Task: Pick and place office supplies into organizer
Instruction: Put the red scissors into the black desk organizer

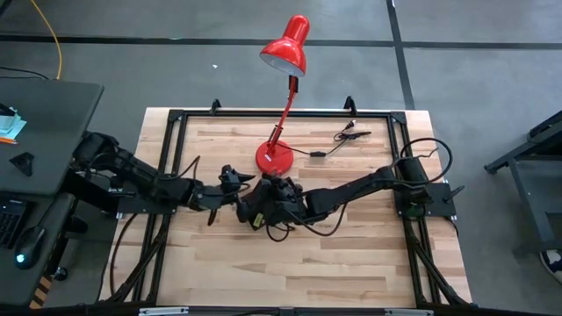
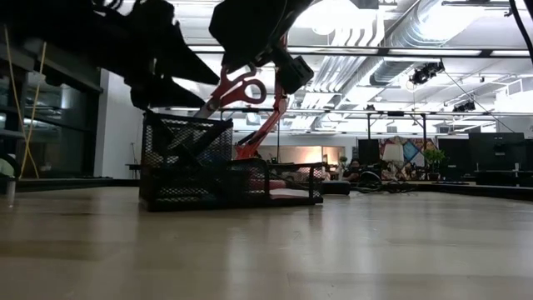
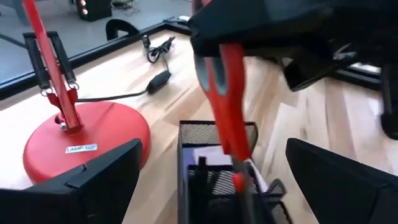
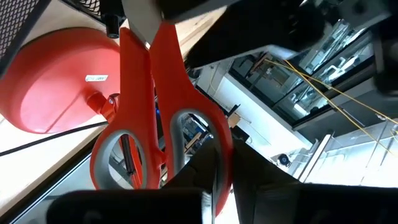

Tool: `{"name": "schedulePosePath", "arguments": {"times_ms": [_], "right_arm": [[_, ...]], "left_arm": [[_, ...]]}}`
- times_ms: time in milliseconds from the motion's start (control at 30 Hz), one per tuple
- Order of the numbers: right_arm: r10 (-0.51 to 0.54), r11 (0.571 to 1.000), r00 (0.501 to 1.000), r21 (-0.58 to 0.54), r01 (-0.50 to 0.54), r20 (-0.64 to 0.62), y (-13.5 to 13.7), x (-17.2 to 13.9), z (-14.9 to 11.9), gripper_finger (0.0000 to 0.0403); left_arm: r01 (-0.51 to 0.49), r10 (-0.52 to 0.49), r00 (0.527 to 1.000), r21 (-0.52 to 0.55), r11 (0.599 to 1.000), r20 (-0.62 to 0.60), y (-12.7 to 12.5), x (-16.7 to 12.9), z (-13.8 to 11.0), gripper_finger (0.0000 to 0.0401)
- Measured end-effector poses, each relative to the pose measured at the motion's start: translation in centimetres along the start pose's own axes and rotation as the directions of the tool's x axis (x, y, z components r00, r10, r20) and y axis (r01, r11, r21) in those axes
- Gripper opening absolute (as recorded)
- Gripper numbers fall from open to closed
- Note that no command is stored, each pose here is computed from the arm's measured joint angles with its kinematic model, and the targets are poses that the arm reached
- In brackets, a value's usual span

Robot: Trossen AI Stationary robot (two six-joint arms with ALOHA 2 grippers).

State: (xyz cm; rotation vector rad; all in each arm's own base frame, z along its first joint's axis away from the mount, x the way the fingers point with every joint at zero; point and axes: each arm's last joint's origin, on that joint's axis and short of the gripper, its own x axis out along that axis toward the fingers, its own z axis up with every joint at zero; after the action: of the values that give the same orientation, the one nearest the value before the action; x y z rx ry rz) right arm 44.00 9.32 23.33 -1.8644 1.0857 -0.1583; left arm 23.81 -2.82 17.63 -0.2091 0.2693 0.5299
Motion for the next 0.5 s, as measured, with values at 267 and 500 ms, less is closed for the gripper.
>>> {"name": "schedulePosePath", "arguments": {"times_ms": [267,500], "right_arm": [[-0.011,1.0,1.0,-0.007,0.011,0.019,-0.08,-0.48,0.33,0.001],[-0.018,1.0,0.999,-0.018,0.018,0.039,-0.15,-0.68,0.5,0.0007]], "left_arm": [[-0.016,0.016,1.0,-0.002,1.0,0.0,0.16,0.52,-0.02,0.0343],[0.018,-0.018,0.999,-0.007,1.0,0.028,-0.06,0.52,0.36,0.0269]]}}
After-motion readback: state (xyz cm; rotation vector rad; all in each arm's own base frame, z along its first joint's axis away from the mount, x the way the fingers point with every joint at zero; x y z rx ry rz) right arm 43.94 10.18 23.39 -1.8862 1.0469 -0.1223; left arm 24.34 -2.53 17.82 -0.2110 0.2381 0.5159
